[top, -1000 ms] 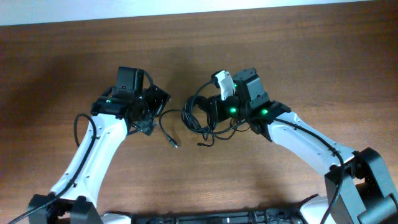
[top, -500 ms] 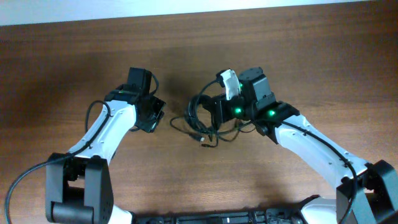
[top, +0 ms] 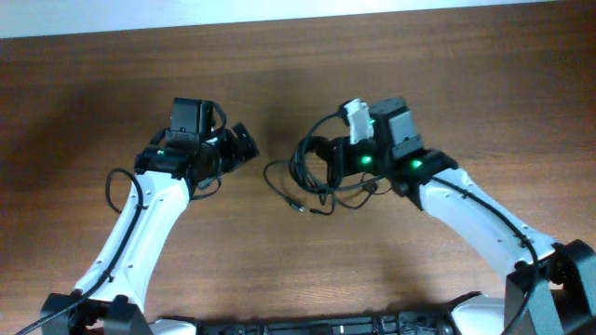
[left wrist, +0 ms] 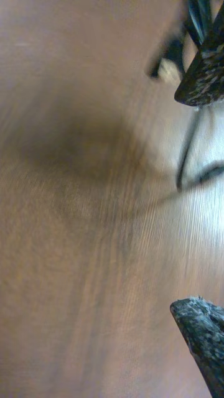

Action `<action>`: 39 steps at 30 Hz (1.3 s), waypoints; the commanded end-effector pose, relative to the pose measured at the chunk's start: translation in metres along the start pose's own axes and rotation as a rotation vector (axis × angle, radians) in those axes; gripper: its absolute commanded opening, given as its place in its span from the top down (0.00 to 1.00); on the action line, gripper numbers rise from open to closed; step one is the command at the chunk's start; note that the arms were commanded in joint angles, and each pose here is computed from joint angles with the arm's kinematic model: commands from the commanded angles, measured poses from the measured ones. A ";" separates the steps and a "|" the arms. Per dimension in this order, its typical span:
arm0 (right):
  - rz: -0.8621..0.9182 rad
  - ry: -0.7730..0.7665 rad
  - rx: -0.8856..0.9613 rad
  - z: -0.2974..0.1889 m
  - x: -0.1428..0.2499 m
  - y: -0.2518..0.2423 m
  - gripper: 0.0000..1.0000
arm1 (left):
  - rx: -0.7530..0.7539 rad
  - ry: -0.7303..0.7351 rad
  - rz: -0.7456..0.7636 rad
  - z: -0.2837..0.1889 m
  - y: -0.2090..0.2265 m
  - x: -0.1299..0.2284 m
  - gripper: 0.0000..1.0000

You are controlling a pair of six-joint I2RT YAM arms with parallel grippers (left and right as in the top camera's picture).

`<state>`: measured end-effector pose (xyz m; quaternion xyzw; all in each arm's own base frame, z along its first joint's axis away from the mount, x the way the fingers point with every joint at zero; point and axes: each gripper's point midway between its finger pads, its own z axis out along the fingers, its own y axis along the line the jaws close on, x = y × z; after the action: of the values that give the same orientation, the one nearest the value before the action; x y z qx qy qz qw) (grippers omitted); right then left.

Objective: Untangle cables

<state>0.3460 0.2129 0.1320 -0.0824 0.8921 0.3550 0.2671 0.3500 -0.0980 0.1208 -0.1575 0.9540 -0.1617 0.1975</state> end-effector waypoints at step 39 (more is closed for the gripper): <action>0.179 -0.005 -0.032 -0.029 -0.011 -0.023 0.96 | 0.267 -0.403 0.557 -0.015 -0.059 0.003 1.00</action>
<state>0.3447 0.1791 0.1325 0.0028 0.8884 0.4096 0.2073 0.3598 -0.1538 0.0910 0.1086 0.9064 -0.1804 0.3662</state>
